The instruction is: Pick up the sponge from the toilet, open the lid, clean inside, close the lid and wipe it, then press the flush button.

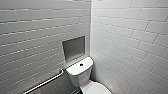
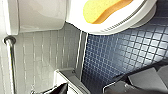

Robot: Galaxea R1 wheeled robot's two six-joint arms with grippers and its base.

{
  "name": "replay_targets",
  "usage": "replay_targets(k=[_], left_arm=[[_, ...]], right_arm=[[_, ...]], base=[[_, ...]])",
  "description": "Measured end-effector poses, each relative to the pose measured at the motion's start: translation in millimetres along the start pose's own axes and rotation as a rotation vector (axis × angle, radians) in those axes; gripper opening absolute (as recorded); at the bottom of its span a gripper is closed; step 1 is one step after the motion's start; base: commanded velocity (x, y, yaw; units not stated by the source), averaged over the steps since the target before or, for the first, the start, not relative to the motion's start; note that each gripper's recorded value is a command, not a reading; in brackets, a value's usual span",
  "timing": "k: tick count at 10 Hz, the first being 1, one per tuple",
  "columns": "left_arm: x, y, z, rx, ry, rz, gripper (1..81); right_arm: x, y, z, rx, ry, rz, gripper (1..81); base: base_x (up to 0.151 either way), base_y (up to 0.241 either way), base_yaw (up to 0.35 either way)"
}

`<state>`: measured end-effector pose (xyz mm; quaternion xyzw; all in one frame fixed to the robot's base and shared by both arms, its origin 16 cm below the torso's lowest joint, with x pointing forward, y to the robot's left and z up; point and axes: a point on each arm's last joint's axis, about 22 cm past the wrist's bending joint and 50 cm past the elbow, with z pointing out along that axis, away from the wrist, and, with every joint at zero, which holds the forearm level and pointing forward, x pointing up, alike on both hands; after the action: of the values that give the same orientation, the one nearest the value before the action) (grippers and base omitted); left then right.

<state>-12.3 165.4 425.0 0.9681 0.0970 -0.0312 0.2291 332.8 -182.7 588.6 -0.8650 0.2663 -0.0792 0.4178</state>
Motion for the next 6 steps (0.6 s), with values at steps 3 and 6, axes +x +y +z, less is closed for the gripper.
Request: replay_targets(k=[3,6], left_arm=[[-5,-6,9,0.016,-0.031,-0.016,81.1],[-10,-19,25,0.063,-0.076,-0.035,81.1]], right_arm=[[33,-12,43,0.014,0.014,0.035,81.1],[64,-20,91,0.026,0.008,0.085,81.1]], base=[[0.0,0.0,0.0],[0.0,0.0,0.0]])
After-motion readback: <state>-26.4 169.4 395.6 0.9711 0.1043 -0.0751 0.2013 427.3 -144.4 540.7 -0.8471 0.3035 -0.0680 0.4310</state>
